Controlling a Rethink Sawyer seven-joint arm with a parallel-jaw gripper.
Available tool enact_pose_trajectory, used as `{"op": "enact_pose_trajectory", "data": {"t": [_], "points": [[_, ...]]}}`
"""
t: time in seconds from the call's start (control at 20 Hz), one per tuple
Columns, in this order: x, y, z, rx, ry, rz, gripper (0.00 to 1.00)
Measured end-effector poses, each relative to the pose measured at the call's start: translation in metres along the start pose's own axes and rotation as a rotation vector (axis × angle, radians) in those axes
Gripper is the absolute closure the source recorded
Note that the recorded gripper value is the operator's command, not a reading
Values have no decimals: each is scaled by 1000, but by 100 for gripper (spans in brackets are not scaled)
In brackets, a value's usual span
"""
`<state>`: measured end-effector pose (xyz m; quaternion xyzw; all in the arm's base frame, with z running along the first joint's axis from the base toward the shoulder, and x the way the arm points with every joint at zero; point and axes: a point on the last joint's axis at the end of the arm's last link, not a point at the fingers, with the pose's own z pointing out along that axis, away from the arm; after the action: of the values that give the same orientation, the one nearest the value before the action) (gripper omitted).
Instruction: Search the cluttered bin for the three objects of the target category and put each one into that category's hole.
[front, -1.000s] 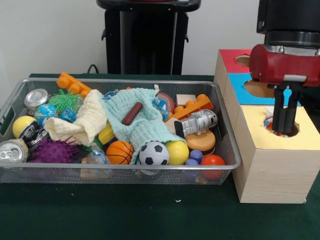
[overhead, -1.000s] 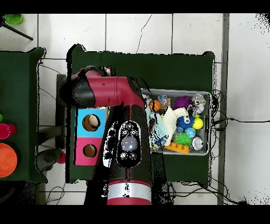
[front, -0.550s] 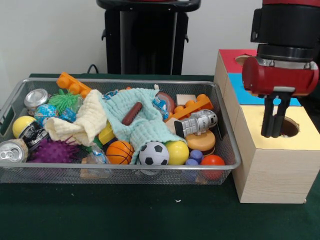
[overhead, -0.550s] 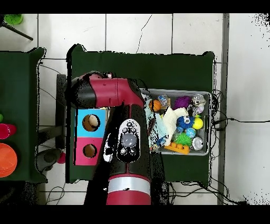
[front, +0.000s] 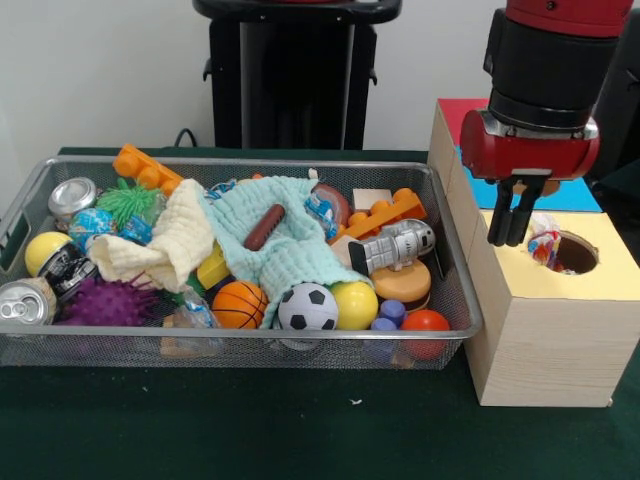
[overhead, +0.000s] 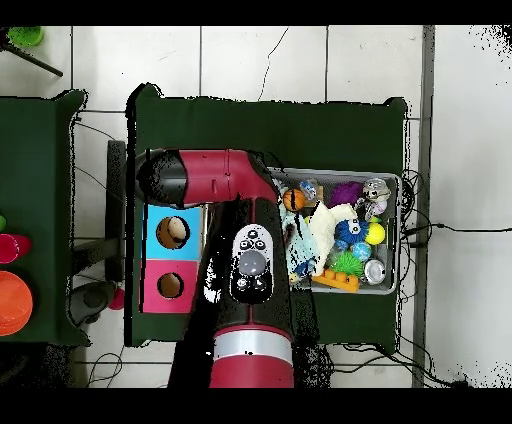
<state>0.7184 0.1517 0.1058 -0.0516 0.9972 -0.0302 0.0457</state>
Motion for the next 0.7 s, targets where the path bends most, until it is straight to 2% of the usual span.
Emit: {"op": "enact_pose_trajectory", "data": {"t": [0.55,0.7], "points": [[1,7,-5,-35,8,21,100],[-1,16,-7,-63,8,33,100]]}}
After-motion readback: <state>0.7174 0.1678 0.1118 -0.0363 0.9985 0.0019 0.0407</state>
